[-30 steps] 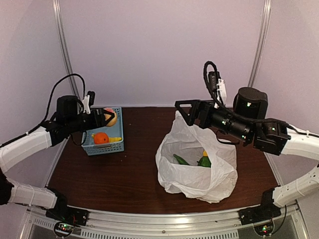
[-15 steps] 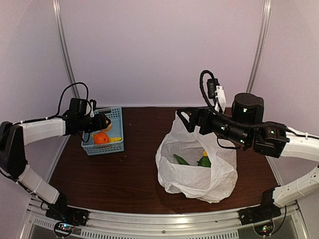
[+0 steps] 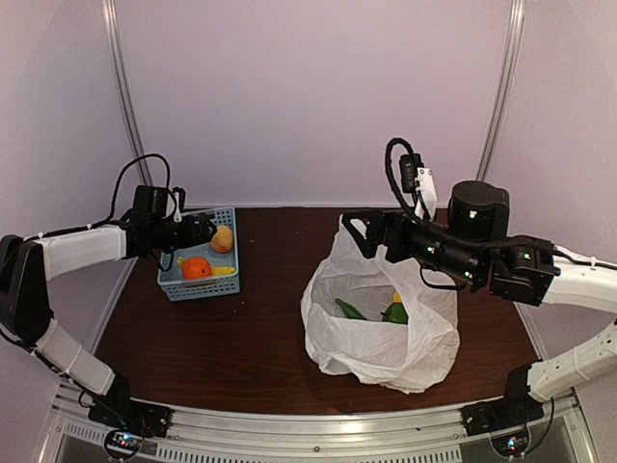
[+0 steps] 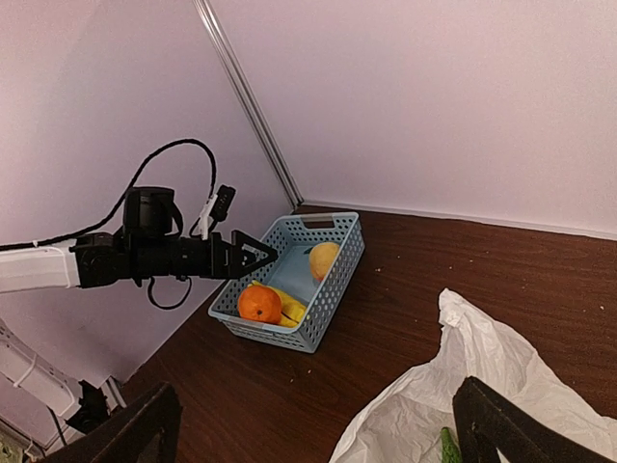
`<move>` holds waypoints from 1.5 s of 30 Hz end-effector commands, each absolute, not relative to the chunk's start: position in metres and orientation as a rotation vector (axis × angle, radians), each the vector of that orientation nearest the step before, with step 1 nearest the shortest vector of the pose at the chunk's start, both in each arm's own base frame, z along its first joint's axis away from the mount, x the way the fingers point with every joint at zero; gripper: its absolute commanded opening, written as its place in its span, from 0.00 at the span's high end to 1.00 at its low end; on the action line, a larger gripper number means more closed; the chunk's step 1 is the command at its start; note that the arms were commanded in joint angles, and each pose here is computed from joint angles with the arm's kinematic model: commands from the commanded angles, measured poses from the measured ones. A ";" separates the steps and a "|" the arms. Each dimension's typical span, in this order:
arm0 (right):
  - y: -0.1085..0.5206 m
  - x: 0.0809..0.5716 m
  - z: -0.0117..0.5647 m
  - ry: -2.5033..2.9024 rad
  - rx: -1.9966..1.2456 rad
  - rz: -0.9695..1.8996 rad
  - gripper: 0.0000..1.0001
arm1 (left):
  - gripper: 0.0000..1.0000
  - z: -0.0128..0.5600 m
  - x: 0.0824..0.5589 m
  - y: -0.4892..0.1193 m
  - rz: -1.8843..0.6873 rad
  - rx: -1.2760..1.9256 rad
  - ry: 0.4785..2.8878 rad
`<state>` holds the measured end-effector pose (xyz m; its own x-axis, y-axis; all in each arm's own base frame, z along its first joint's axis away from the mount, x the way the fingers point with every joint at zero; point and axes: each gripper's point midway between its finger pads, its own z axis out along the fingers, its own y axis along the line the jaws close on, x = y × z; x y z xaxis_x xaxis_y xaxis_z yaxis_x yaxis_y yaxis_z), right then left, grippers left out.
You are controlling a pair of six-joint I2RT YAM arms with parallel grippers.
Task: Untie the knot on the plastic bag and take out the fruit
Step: Place the fake fruit in the bin, then hold the bag opening of the takeout bag.
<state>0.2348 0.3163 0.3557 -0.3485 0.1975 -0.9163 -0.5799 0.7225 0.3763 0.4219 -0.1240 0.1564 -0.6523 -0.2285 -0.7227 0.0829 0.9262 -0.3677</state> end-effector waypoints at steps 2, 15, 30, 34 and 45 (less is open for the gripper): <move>0.309 0.232 0.350 1.776 -0.323 0.797 0.01 | 0.02 0.215 0.413 -0.119 -0.482 -0.073 2.076; 0.305 0.186 0.283 2.115 -0.594 0.624 0.17 | 0.05 0.256 0.296 -0.233 -0.970 0.207 1.995; 0.292 0.200 0.209 2.438 -0.577 0.167 0.40 | 0.03 0.175 0.245 -0.346 -1.268 0.254 2.179; 0.286 0.211 0.191 2.486 -0.587 0.093 0.43 | 0.02 0.155 0.232 -0.373 -1.343 0.259 2.219; 0.248 0.221 0.143 2.562 -0.513 -0.087 0.45 | 0.03 0.127 0.234 -0.434 -1.472 0.232 2.233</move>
<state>0.2205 0.2676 0.1601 -0.7765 -0.3847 -0.4991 -0.3844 0.9168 -0.1086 0.2251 -0.4083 0.0910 -0.9002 -0.0319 -0.4344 0.3500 0.5408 -0.7649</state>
